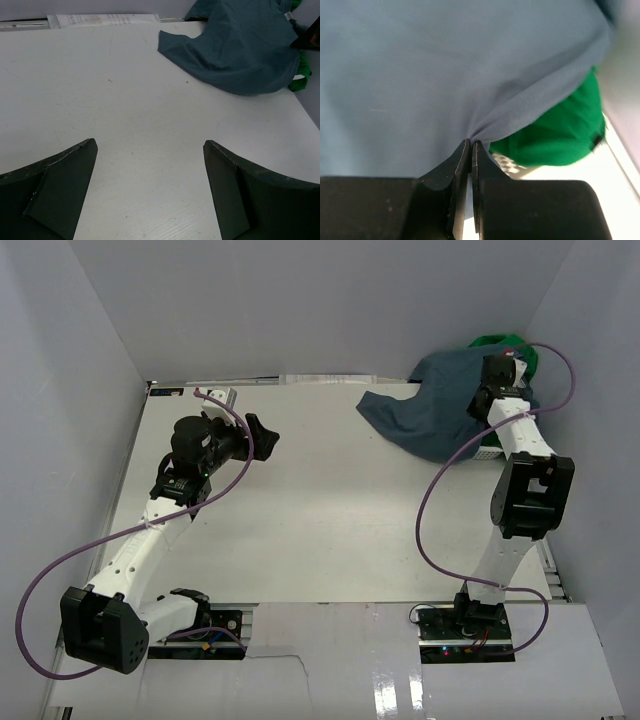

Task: Fold and stack the t-shirts
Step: Grab crumpled tshirt from bin with the right arm, then move the tshirt to the center of the board

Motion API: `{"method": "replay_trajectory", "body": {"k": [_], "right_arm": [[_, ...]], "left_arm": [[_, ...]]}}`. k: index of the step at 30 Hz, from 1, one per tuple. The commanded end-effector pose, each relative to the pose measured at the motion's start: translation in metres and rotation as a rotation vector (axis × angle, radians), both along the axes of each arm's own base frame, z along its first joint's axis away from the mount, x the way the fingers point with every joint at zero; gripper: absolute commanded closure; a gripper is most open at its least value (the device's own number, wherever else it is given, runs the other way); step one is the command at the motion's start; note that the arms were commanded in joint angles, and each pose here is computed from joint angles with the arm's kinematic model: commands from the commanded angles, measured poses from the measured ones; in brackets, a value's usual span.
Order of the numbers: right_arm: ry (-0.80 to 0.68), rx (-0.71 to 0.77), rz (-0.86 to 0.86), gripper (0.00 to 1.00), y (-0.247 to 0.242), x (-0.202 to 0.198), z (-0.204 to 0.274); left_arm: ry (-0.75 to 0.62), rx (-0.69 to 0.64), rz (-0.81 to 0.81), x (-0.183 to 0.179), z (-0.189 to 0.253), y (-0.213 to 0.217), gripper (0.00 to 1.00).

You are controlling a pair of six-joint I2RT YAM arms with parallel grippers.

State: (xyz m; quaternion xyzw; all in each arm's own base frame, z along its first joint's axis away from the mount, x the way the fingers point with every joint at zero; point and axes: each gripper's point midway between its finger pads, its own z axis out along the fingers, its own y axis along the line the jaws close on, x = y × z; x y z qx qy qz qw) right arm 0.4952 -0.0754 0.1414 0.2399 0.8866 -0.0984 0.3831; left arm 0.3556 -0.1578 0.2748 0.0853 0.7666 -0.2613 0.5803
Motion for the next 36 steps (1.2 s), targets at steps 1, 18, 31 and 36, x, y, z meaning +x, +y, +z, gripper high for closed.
{"method": "replay_trajectory", "body": {"k": [1, 18, 31, 36], "right_arm": [[-0.182, 0.114, 0.178, 0.92, 0.04, 0.032, 0.079], [-0.567, 0.372, 1.187, 0.92, 0.32, -0.129, 0.332], [-0.16, 0.421, 1.133, 0.92, 0.309, -0.168, 0.202], [0.038, 0.35, 1.01, 0.92, 0.293, -0.152, 0.112]], "left_arm": [[-0.008, 0.008, 0.003, -0.003, 0.0, 0.002, 0.02], [-0.007, 0.01, 0.046, 0.0, 0.0, 0.008, 0.02], [-0.026, 0.036, 0.131, 0.0, 0.004, 0.024, 0.02], [-0.02, 0.049, 0.175, 0.003, 0.003, 0.032, 0.02]]}}
